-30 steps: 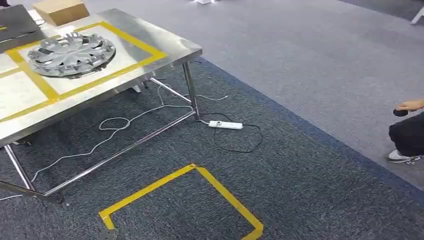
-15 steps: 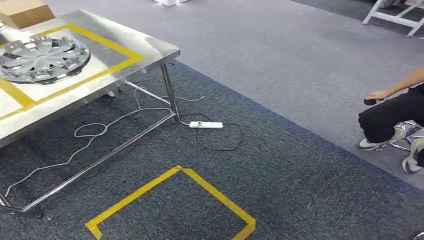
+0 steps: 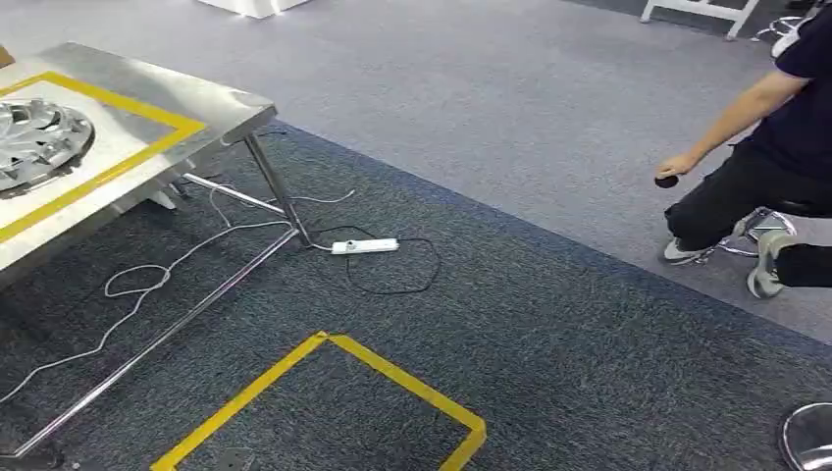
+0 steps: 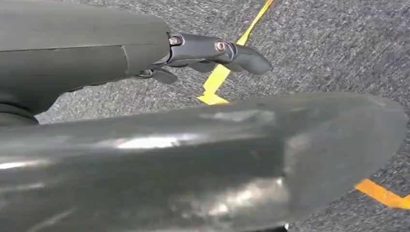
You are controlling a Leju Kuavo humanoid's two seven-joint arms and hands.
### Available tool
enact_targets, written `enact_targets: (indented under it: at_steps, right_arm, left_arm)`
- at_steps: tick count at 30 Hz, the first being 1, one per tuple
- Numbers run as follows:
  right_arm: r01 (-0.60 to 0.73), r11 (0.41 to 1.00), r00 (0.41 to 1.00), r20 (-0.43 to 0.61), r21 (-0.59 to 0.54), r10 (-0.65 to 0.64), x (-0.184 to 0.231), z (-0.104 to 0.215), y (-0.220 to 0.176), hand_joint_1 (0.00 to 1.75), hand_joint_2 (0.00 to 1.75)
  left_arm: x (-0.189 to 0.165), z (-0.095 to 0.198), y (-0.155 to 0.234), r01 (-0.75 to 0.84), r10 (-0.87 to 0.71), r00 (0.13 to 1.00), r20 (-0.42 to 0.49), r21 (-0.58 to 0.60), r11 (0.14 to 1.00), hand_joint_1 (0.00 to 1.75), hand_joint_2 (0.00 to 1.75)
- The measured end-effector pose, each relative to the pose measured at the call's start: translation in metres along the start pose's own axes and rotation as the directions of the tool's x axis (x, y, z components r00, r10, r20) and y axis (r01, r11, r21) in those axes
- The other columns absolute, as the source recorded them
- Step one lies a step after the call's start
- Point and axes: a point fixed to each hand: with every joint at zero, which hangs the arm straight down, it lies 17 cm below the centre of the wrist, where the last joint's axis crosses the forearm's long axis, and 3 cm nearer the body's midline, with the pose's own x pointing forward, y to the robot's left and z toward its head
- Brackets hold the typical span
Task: Take the parts from the cabinet and place them on the table.
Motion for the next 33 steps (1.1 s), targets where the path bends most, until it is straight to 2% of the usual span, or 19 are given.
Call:
enact_targets:
  at_steps: [6, 13, 19, 25, 33]
  right_arm:
    - [-0.008, 1.0, 1.0, -0.027, 0.012, 0.009, -0.004, -0.001, -0.003, 0.0, 0.0]
    - [-0.023, 0.999, 0.999, 0.028, 0.032, 0.022, 0.009, -0.004, -0.007, 0.0, 0.0]
    - [-0.024, 0.999, 0.999, 0.044, 0.033, 0.022, 0.014, -0.004, -0.008, 0.0, 0.0]
    - [-0.039, 0.998, 0.993, 0.112, 0.053, 0.033, 0.031, -0.003, -0.003, 0.0, 0.0]
    - [-0.111, 0.994, 0.991, 0.073, 0.024, 0.109, 0.019, -0.002, -0.002, 0.0, 0.0]
  left_arm:
    - [0.007, 0.0, 0.003, -0.027, 0.026, 0.999, 0.035, 0.018, 0.999, 0.0, 0.0]
    - [0.008, -0.001, 0.007, -0.077, 0.075, 0.996, 0.042, 0.038, 0.996, 0.0, 0.0]
    - [0.002, 0.0, 0.01, -0.088, 0.087, 0.996, 0.032, 0.042, 0.995, 0.0, 0.0]
    - [-0.004, 0.0, 0.015, -0.116, 0.116, 0.993, 0.002, 0.073, 0.991, 0.0, 0.0]
    - [-0.018, 0.002, 0.016, -0.128, 0.132, 0.991, -0.039, 0.086, 0.988, 0.0, 0.0]
